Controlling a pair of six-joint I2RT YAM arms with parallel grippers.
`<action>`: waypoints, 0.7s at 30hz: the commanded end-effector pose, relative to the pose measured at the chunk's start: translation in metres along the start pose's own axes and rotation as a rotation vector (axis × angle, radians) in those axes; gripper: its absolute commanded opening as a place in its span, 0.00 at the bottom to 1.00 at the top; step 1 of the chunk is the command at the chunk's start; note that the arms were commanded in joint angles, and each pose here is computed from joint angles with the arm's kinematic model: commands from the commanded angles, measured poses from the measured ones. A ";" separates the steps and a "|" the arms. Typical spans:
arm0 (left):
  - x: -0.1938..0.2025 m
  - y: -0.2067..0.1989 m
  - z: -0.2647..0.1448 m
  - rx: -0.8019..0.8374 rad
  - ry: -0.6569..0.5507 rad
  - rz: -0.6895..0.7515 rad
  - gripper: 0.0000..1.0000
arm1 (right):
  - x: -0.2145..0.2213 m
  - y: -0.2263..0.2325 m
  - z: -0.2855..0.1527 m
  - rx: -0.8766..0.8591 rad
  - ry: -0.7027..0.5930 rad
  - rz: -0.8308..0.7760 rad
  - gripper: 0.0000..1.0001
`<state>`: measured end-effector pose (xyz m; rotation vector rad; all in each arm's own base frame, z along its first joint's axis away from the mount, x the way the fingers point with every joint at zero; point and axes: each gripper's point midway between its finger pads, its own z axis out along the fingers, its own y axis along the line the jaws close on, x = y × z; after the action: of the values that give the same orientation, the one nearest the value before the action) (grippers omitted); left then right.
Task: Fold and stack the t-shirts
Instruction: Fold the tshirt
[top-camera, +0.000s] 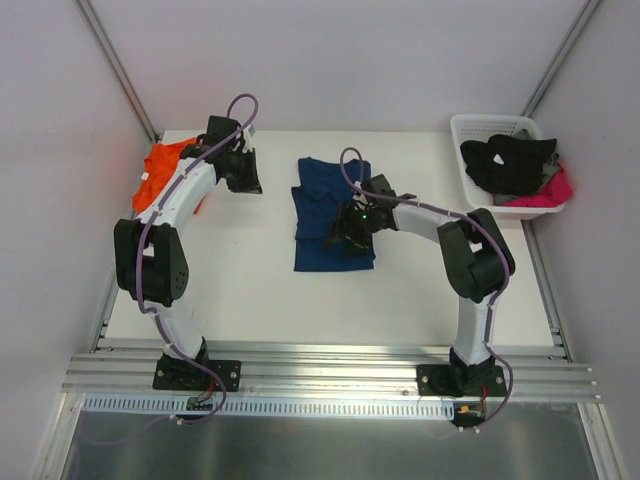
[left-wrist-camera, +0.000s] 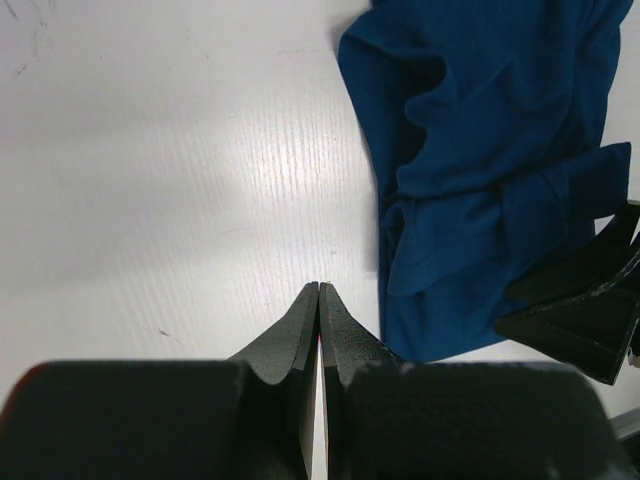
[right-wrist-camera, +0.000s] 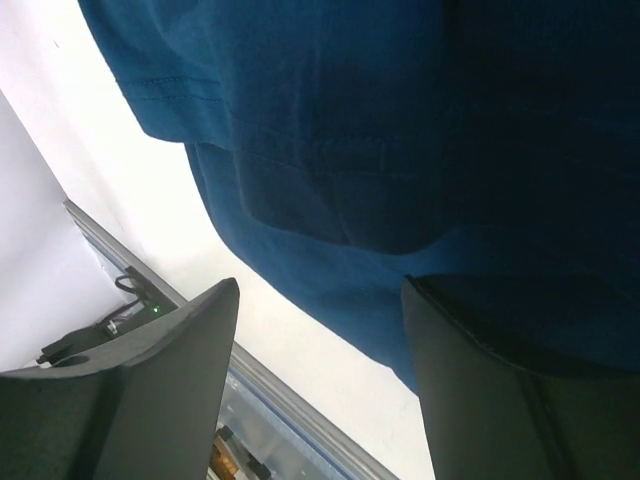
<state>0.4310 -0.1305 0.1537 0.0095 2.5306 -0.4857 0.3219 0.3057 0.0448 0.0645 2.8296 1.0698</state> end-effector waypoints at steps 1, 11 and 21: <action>-0.013 -0.007 -0.027 0.014 -0.066 0.016 0.00 | 0.010 0.008 -0.020 -0.002 -0.005 -0.028 0.70; -0.020 -0.017 -0.043 0.051 -0.103 0.042 0.00 | -0.016 0.043 -0.042 -0.051 -0.100 -0.143 0.72; -0.004 -0.007 -0.058 -0.001 -0.114 0.057 0.00 | -0.033 0.037 -0.018 -0.036 -0.093 -0.131 0.72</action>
<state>0.4106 -0.1267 0.1871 0.0321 2.4559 -0.4914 0.3419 0.3123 0.0876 -0.0481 2.7081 1.0734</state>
